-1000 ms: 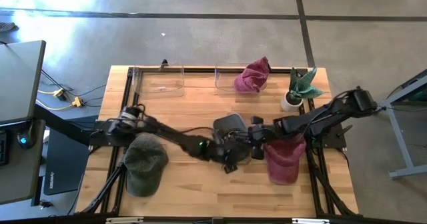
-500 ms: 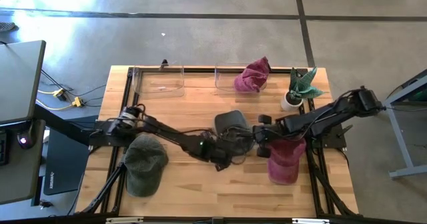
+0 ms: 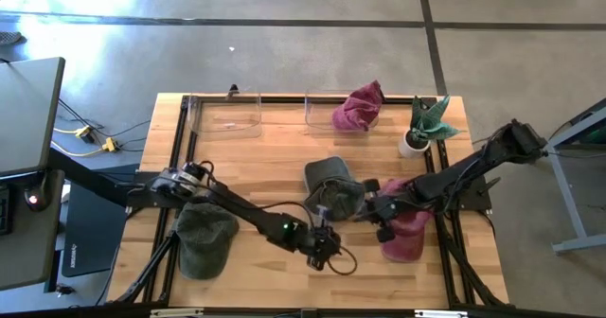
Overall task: Pick & Place hat
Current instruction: Put the right black cap into the left transparent bin
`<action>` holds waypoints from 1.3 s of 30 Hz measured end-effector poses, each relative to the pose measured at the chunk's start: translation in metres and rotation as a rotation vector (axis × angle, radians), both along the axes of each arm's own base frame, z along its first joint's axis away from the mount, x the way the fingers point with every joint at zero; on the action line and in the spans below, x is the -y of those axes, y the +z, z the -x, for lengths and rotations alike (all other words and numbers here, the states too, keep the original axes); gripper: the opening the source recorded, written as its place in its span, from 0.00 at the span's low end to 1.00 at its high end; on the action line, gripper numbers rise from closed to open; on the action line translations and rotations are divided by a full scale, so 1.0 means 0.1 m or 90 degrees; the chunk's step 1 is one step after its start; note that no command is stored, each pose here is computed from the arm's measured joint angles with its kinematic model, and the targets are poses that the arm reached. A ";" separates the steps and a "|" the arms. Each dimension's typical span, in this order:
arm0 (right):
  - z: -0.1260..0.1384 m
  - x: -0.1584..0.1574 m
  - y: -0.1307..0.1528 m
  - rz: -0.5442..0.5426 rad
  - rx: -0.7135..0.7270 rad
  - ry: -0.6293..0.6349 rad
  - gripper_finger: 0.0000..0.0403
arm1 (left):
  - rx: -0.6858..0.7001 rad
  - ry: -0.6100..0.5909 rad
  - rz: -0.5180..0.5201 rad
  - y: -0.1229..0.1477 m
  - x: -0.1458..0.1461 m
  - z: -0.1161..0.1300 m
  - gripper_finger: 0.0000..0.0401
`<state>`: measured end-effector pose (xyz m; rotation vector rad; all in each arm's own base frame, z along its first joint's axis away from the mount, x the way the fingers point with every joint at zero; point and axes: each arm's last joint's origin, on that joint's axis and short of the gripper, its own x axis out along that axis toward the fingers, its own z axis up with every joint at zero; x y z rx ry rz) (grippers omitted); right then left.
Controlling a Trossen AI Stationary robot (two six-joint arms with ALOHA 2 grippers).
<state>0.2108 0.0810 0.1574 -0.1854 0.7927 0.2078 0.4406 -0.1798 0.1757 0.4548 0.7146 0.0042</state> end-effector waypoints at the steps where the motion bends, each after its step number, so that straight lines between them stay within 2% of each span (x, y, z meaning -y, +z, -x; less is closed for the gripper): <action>1: 0.01 -0.02 -0.01 0.004 0.015 0.016 0.10 | 0.006 -0.025 -0.022 -0.02 0.03 -0.01 0.03; 3: 0.03 -0.04 -0.03 0.015 0.034 0.036 0.16 | 0.022 -0.046 -0.063 -0.05 0.04 -0.05 0.08; 6: 0.06 -0.03 -0.10 0.039 0.044 0.026 0.27 | 0.000 -0.018 -0.141 -0.13 -0.03 -0.05 0.19; 8: 0.08 -0.01 -0.13 0.059 0.046 0.019 0.34 | -0.017 0.003 -0.153 -0.16 -0.11 -0.06 0.29; 12: 0.10 0.00 -0.15 0.069 0.042 0.031 0.44 | -0.061 0.022 -0.059 -0.21 -0.28 -0.08 0.46; 16: 0.10 -0.01 -0.15 0.054 0.038 0.048 0.46 | -0.132 0.066 0.014 -0.28 -0.41 -0.03 0.53; 19: 0.10 -0.01 -0.15 0.064 0.039 0.055 0.46 | -0.168 0.084 0.042 -0.29 -0.44 0.01 0.50; 22: 0.09 -0.02 -0.18 0.088 0.042 0.066 0.45 | -0.168 0.091 0.050 -0.29 -0.44 0.01 0.42; 26: 0.04 -0.10 -0.26 0.146 0.063 0.101 0.45 | -0.161 0.103 0.037 -0.30 -0.45 0.01 0.27; 31: -0.01 -0.19 -0.40 0.258 0.070 0.143 0.45 | -0.146 0.131 0.004 -0.30 -0.48 0.01 0.05; 33: -0.02 -0.21 -0.43 0.293 0.076 0.140 0.45 | -0.133 0.142 0.014 -0.29 -0.47 0.00 0.02; 35: -0.03 -0.22 -0.44 0.329 0.088 0.137 0.45 | -0.112 0.150 0.022 -0.28 -0.47 -0.03 0.04; 39: -0.03 -0.24 -0.44 0.370 0.093 0.165 0.45 | -0.076 0.157 0.026 -0.14 -0.42 -0.07 0.02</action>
